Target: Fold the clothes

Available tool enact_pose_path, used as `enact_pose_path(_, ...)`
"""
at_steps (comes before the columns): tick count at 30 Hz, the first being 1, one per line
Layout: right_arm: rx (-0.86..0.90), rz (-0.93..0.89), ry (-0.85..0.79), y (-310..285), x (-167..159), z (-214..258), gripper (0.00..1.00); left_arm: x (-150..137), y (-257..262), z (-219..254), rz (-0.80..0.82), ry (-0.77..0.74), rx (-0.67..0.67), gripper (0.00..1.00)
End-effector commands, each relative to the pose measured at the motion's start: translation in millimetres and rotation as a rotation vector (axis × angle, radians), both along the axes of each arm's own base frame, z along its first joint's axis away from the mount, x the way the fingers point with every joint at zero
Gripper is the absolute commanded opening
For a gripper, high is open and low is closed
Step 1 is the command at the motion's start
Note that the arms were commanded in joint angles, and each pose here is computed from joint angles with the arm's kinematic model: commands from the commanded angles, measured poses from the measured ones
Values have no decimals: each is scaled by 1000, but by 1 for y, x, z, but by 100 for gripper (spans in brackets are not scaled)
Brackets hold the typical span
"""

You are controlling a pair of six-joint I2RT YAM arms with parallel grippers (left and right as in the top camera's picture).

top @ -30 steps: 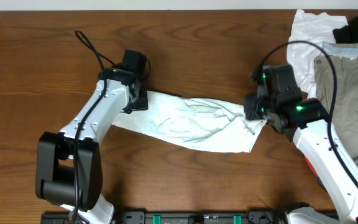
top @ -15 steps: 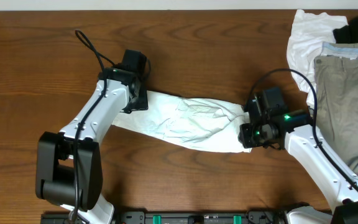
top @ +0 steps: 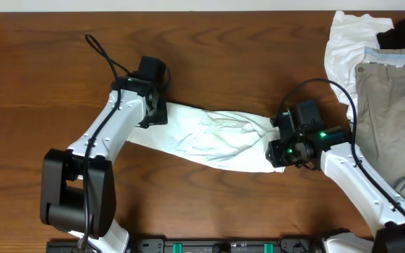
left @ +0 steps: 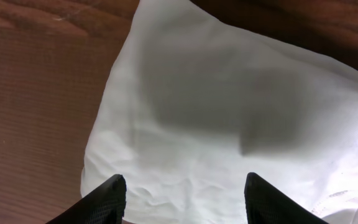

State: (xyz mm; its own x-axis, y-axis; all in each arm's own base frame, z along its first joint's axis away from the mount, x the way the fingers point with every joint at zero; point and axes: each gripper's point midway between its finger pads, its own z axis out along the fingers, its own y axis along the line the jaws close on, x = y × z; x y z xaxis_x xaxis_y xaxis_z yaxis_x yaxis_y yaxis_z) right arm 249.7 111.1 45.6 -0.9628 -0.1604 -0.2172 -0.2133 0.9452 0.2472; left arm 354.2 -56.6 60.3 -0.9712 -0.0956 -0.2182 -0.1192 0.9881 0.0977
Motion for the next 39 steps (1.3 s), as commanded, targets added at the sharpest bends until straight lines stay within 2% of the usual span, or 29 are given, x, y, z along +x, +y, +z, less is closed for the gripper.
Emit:
enact_pose_path(1, -40, -12, 62, -9, -10, -25, 37, 4, 0, 4, 9, -13, 0, 61)
enact_pose_path(6, -131, -94, 123, -24, -13, -55, 34, 4, 0, 4, 9, -13, 0, 61)
enact_pose_path(10, -184, -144, 118, -34, -8, -62, 33, 4, 0, 4, 9, -13, 0, 61)
enact_pose_path(14, -166, -163, 92, -34, 1, -52, 32, 4, 0, 4, 9, -12, 0, 61)
enact_pose_path(18, -143, -177, 45, -33, 12, -19, 33, 4, 0, 4, 9, -12, 0, 61)
enact_pose_path(22, -118, -231, -8, -39, 17, 19, 36, 4, 0, 4, 9, -12, 0, 61)
enact_pose_path(26, -100, -356, 24, -52, 6, 31, 38, 4, 0, 4, 9, -12, 0, 61)
enact_pose_path(33, -65, -438, 147, -60, -17, 11, 47, 4, 0, 4, 9, -13, 0, 62)
enact_pose_path(39, -28, -465, 126, -61, -14, -6, 53, 4, 0, 4, 9, -13, 0, 62)
